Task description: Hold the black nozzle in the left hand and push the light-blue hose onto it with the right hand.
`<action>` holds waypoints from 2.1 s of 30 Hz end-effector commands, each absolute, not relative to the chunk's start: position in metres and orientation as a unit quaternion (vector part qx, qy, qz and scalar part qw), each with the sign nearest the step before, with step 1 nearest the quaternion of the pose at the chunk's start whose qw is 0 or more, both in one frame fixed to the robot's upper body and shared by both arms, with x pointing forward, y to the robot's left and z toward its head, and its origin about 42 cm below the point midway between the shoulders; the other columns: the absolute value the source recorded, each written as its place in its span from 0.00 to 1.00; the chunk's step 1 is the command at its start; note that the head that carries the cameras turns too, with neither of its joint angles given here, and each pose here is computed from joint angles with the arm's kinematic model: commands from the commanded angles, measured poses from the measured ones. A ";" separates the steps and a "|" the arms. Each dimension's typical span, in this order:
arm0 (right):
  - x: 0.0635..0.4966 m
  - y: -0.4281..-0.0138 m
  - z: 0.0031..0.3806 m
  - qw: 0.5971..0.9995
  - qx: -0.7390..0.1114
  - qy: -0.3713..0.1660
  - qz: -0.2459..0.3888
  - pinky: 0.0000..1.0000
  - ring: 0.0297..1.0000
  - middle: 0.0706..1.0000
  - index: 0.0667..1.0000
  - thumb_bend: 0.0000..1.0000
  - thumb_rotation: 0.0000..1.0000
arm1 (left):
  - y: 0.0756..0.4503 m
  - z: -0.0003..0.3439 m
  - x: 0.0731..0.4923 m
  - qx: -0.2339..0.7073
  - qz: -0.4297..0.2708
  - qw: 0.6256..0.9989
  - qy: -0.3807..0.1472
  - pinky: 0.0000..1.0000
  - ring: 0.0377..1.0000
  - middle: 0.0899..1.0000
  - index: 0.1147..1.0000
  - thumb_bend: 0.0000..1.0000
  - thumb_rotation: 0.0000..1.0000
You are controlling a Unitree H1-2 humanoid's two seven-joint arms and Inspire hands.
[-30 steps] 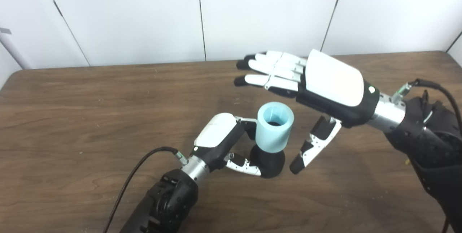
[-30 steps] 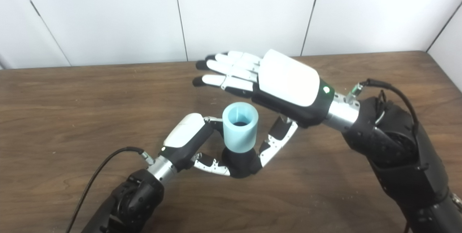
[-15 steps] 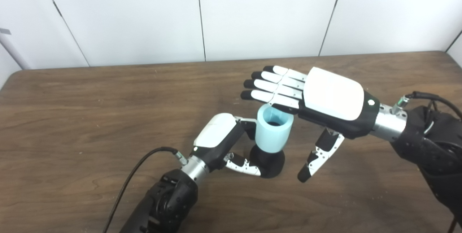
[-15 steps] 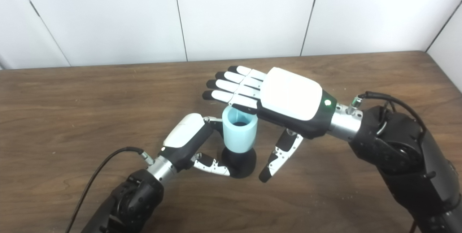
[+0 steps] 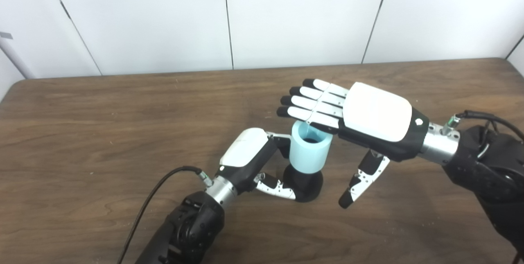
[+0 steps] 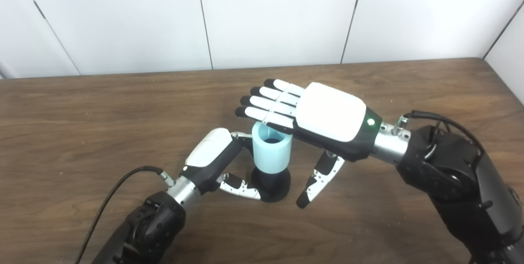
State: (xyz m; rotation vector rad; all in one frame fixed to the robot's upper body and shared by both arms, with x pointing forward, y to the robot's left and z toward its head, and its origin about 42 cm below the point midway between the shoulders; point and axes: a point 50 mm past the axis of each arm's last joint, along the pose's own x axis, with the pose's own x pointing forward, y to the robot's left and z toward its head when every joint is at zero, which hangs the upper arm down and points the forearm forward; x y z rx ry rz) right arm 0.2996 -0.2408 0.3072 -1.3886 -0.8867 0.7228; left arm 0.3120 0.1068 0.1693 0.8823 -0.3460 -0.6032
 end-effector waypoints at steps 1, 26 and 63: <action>0.302 -0.245 0.318 0.612 -0.608 -0.401 0.307 1.00 1.00 1.00 1.00 0.83 0.55 | 0.122 0.141 0.307 0.461 -0.311 0.826 -0.089 0.77 0.57 0.46 0.40 0.52 0.00; 0.295 -0.246 0.311 0.603 -0.608 -0.405 0.320 1.00 1.00 1.00 1.00 0.82 0.57 | 0.120 0.142 0.307 0.457 -0.311 0.829 -0.089 0.78 0.56 0.46 0.40 0.52 0.00; 0.295 -0.245 0.286 0.606 -0.607 -0.375 0.353 1.00 1.00 1.00 1.00 0.82 0.60 | 0.119 0.144 0.306 0.458 -0.311 0.828 -0.088 0.77 0.57 0.46 0.40 0.52 0.00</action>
